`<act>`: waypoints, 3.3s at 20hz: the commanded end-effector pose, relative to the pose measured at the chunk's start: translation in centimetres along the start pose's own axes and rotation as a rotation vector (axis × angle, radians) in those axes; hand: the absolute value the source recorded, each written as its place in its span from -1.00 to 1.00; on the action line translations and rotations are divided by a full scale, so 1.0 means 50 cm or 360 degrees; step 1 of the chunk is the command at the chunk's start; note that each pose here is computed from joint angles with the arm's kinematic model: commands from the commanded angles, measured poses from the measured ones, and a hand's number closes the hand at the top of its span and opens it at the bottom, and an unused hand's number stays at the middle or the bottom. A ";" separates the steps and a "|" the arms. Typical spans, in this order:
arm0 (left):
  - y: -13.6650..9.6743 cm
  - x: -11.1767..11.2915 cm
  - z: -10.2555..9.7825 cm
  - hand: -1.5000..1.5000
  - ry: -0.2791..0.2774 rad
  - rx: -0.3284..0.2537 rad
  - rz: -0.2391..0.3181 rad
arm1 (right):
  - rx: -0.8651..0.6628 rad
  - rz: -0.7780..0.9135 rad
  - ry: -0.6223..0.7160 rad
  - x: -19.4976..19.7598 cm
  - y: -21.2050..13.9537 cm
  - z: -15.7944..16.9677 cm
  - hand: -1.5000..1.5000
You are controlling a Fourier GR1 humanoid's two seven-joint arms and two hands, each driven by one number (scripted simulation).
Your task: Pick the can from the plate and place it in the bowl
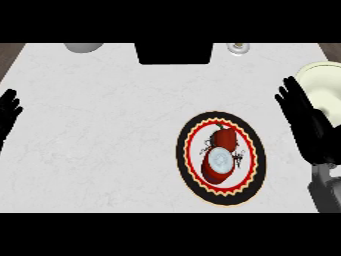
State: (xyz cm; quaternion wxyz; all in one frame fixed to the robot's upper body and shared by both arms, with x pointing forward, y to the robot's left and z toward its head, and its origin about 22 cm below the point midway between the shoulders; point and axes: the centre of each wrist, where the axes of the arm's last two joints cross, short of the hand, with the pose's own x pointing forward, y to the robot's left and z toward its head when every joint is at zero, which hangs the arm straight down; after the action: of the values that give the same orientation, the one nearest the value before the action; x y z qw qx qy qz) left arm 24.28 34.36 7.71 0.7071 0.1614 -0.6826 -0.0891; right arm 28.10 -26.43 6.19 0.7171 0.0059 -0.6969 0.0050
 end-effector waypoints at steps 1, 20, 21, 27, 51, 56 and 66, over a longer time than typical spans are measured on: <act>-0.020 0.016 0.003 0.00 -0.0112 0.0038 0.0034 | 0.0412 -0.0110 -0.0084 0.030 0.082 -0.001 -1.00; -0.026 0.035 -0.071 0.00 -0.0346 0.0202 0.0371 | 0.1513 0.0796 -0.1236 0.169 0.128 0.188 -1.00; -0.023 0.012 -0.061 0.00 -0.0345 0.0207 0.0377 | 0.1517 0.0893 -0.1223 0.182 0.127 0.201 -1.00; -0.045 0.051 -0.094 0.00 -0.0385 0.0175 0.0374 | 0.1510 0.1450 -0.1020 0.299 0.051 0.151 -1.00; -0.057 0.031 -0.100 0.00 -0.0375 0.0150 0.0356 | 0.1899 0.2093 -0.0565 0.242 0.084 0.059 -1.00; -0.046 0.045 -0.109 0.00 -0.0388 0.0171 0.0375 | 0.1896 0.2090 -0.0555 0.204 0.147 0.071 -1.00; -0.025 0.016 -0.086 0.00 -0.0376 0.0167 0.0379 | 0.1839 0.2071 -0.0527 0.111 0.122 -0.004 -1.00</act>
State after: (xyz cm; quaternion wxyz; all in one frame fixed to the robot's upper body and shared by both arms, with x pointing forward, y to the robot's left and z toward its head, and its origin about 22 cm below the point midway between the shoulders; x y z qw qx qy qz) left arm 29.18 32.98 8.65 0.6208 0.1037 -0.7770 0.0112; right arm 26.98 -20.08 12.66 0.3423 -0.0337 -0.5386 0.7691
